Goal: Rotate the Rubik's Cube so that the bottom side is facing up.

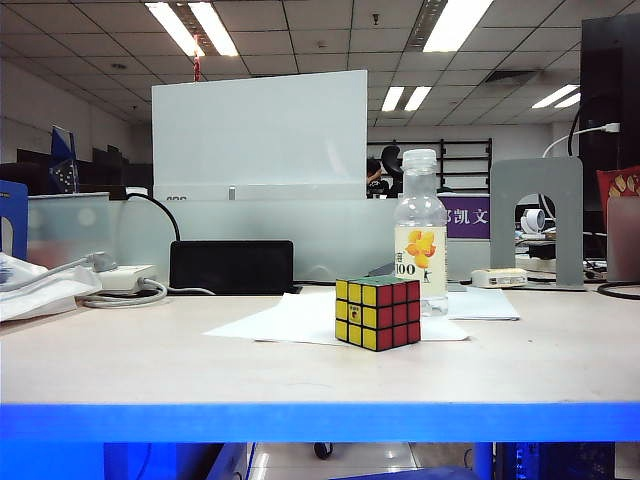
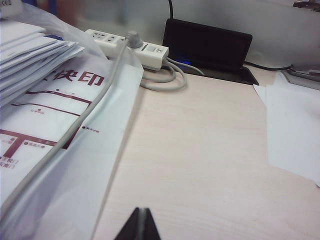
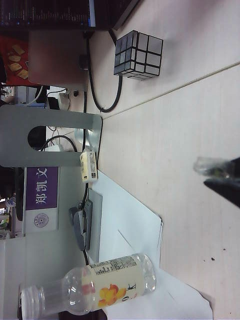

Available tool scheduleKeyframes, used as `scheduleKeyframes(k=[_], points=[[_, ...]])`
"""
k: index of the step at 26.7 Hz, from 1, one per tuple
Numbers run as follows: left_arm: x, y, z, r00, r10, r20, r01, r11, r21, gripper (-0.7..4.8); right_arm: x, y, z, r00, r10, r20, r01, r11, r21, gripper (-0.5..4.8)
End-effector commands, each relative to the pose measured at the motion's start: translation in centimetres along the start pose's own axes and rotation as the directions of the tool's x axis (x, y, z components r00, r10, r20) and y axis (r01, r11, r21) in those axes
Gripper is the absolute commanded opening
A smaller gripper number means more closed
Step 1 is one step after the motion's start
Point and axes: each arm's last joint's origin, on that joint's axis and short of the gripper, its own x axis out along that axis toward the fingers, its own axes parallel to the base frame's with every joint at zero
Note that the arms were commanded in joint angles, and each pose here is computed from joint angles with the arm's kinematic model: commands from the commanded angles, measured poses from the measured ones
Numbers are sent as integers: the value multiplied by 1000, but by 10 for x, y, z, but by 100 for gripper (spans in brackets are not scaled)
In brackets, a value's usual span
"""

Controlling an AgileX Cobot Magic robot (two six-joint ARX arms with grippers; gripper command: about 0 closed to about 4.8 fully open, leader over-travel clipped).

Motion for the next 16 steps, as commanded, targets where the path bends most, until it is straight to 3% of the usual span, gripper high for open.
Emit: scheduleKeyframes(k=[1, 16], points=[[0, 0, -1, 1000, -4, -11, 4, 1000, -3, -5, 0, 0, -1, 1000, 0, 5, 0, 1000, 5, -1], [0, 0, -1, 1000, -18, -11, 18, 1000, -8, -5, 0, 0, -1, 1000, 0, 5, -1, 999, 36, -1]])
